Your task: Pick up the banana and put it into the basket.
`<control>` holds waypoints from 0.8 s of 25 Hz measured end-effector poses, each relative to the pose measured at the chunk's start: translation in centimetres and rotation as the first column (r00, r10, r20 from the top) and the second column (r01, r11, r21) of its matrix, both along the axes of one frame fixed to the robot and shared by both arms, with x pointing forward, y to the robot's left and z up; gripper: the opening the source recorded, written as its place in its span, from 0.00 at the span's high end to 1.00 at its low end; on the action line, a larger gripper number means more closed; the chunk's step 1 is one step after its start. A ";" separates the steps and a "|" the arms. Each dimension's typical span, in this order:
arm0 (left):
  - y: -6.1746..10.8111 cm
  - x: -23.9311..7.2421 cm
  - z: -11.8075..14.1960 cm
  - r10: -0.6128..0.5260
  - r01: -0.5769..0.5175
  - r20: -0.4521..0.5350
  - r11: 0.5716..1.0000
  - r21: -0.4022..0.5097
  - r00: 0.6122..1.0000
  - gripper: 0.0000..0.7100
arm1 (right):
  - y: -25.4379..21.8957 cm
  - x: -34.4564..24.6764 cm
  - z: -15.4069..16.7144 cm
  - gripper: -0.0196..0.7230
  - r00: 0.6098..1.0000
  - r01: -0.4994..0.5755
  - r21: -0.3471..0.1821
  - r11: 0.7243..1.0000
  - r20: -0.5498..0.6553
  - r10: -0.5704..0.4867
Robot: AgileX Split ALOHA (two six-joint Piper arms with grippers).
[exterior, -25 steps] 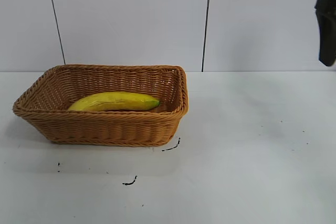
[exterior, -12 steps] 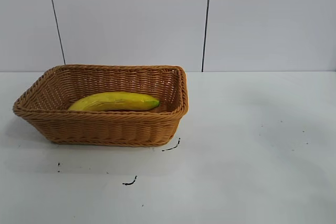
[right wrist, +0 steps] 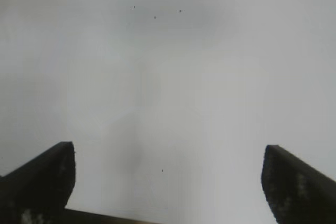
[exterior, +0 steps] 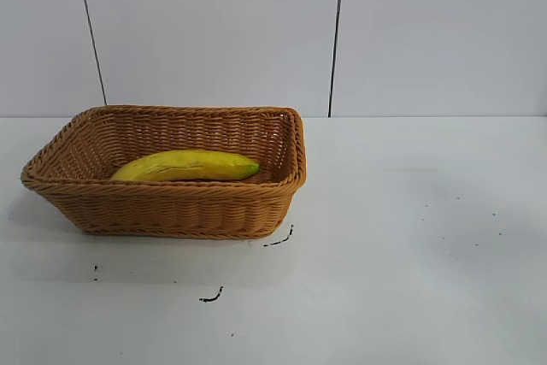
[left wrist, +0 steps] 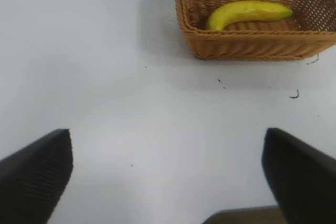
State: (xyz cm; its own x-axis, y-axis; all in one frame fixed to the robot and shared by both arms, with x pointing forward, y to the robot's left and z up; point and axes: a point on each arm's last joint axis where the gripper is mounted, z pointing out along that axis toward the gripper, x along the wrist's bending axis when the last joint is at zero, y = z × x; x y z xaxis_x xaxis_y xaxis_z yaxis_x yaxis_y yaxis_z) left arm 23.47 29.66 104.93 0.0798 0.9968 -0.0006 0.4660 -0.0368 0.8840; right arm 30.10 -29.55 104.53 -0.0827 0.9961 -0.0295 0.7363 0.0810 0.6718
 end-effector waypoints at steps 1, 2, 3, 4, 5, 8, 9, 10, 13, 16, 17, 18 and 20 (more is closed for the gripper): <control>0.0 0.0 0.0 0.000 0.000 0.000 1.000 0.000 1.000 0.02 | 0.0 -0.4 0.0 0.05 1.000 0.000 0.001 1.000 0.010 0.000; 0.0 0.0 0.0 0.000 0.000 0.000 1.000 0.000 1.000 0.02 | 0.0 -0.7 0.0 0.05 1.000 -0.001 0.004 1.000 0.022 0.001; 0.0 0.0 0.0 0.000 0.000 0.000 1.000 0.000 1.000 0.02 | 0.0 -0.9 0.1 0.05 0.999 -0.001 0.005 1.000 0.041 0.001; 0.0 0.0 0.0 0.000 0.000 0.000 1.000 0.000 1.000 0.02 | 0.0 -1.2 0.2 0.05 0.998 -0.001 0.006 1.000 0.056 0.001; 0.0 0.0 0.0 0.000 0.000 0.000 1.000 0.000 1.000 0.02 | 0.0 -1.4 0.3 0.05 0.998 -0.001 0.006 1.000 0.069 0.001; 0.0 0.0 0.0 0.000 0.000 0.000 1.000 0.000 1.000 0.02 | 0.0 -2.0 0.4 0.05 0.994 -0.001 0.007 1.000 0.106 0.001; 0.0 0.0 0.0 0.000 0.000 0.000 1.000 0.000 1.000 0.02 | 0.0 -2.2 0.5 0.05 0.992 -0.002 0.008 1.000 0.123 0.001; 0.0 0.0 0.0 0.000 0.000 0.000 1.000 0.000 1.000 0.02 | -0.1 -2.4 0.6 0.05 0.990 -0.002 0.008 1.000 0.139 0.001; 0.0 0.0 0.0 0.000 0.000 0.000 1.000 0.000 1.000 0.02 | -0.1 -3.6 0.8 0.05 0.978 -0.002 0.011 1.000 0.210 0.000; 0.0 0.0 0.0 0.000 0.000 0.000 1.000 0.000 1.000 0.02 | -0.1 -5.2 0.9 0.05 0.951 -0.004 0.014 1.000 0.310 -0.001; 0.0 0.0 0.0 0.000 0.000 0.000 1.000 0.000 1.000 0.02 | -0.2 -5.7 1.0 0.05 0.940 -0.004 0.015 1.000 0.341 -0.001; 0.0 0.0 0.0 0.000 0.000 0.000 1.000 0.000 1.000 0.02 | -0.2 -6.2 1.0 0.05 0.930 -0.005 0.016 1.000 0.369 -0.002; 0.0 0.0 0.0 0.000 0.000 0.000 1.000 0.000 1.000 0.02 | -0.2 -6.6 1.0 0.05 0.921 -0.005 0.017 1.000 0.390 -0.002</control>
